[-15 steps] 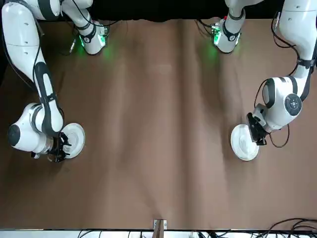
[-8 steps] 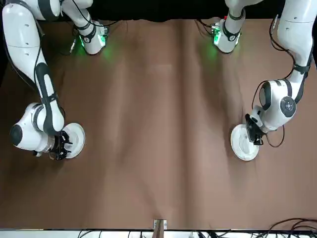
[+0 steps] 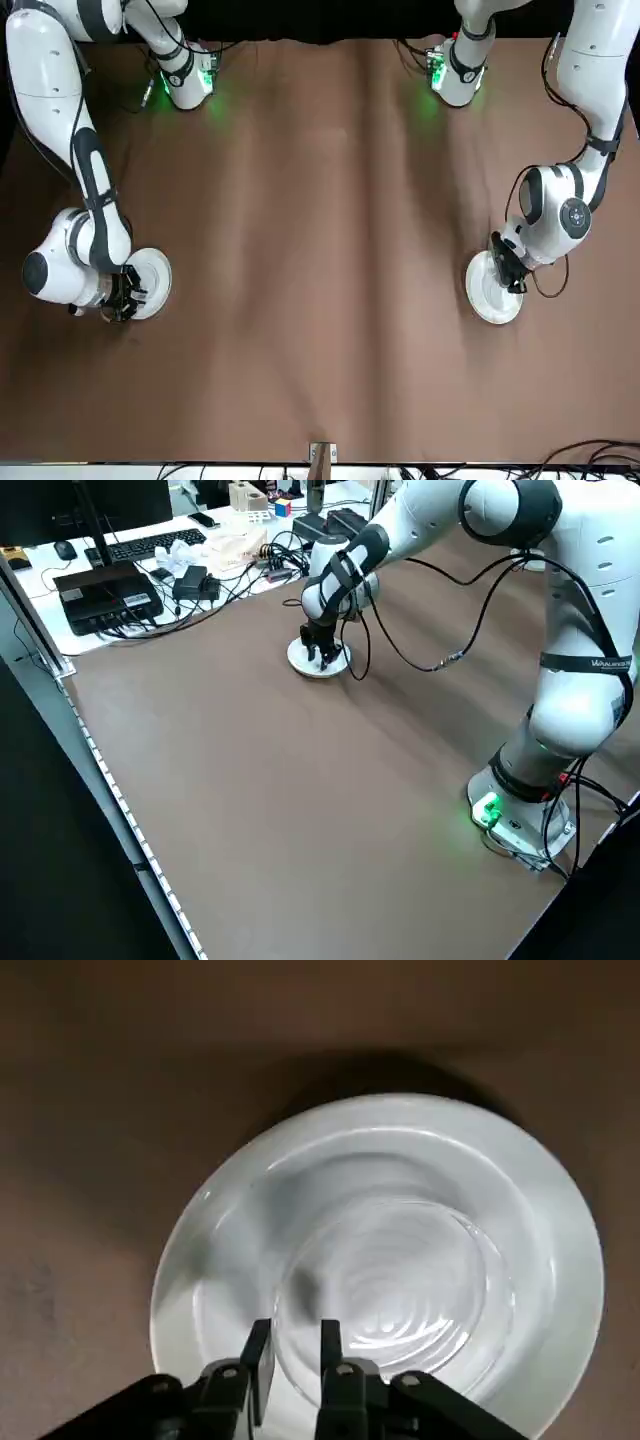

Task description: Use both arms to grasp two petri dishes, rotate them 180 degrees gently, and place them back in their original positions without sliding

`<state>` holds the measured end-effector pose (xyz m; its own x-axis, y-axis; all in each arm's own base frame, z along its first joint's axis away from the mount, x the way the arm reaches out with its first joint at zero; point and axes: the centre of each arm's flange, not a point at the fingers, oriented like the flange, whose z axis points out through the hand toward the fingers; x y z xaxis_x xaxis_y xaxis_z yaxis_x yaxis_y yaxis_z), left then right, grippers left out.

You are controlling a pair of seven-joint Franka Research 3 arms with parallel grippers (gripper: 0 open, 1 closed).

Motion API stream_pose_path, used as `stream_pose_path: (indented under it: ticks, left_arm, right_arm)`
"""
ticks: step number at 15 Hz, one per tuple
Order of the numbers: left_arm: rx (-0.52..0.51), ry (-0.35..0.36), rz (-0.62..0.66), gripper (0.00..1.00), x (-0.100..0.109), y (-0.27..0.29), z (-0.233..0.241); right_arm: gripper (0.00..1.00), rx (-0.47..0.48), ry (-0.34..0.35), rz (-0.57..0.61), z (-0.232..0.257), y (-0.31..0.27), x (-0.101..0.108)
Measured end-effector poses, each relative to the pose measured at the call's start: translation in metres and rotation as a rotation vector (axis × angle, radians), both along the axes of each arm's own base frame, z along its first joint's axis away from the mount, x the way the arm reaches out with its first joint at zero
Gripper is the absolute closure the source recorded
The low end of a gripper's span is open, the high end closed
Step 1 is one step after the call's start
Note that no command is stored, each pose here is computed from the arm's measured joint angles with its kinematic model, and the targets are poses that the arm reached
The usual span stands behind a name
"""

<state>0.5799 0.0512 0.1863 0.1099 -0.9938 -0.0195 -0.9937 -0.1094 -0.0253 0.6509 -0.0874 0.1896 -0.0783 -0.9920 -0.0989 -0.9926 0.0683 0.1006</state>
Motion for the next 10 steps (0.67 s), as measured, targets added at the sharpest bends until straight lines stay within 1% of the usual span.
stream_pose_path:
  ticks: [3, 4, 5, 7, 8, 9, 10]
  left_arm:
    - [-0.004, -0.002, -0.003, 0.48, -0.0001, -0.0023, -0.0057]
    - [-0.004, -0.007, -0.005, 0.53, 0.0006, -0.0034, -0.0051]
    - [-0.005, -0.009, -0.006, 0.59, 0.0010, -0.0042, -0.0047]
    - [-0.005, -0.010, -0.007, 0.61, 0.0013, -0.0046, -0.0045]
    - [-0.005, -0.013, -0.007, 0.70, 0.0019, -0.0046, -0.0034]
    - [-0.005, -0.013, -0.007, 0.73, 0.0019, -0.0047, -0.0034]
    - [-0.005, -0.013, -0.007, 0.73, 0.0019, -0.0047, -0.0033]
  right_arm:
    - [0.74, -0.010, 0.001, 0.006, -0.0032, -0.0013, -0.0003]
    - [0.74, -0.011, -0.001, 0.006, -0.0041, -0.0017, -0.0001]
    - [0.74, -0.012, -0.002, 0.006, -0.0048, -0.0018, 0.0000]
    - [0.75, -0.016, -0.004, 0.008, -0.0052, -0.0021, 0.0002]
    - [0.75, -0.019, -0.005, 0.012, -0.0048, -0.0021, 0.0005]
    - [0.80, -0.022, -0.007, 0.016, -0.0041, -0.0016, 0.0013]
    - [0.90, -0.023, -0.009, 0.020, -0.0034, -0.0007, 0.0020]
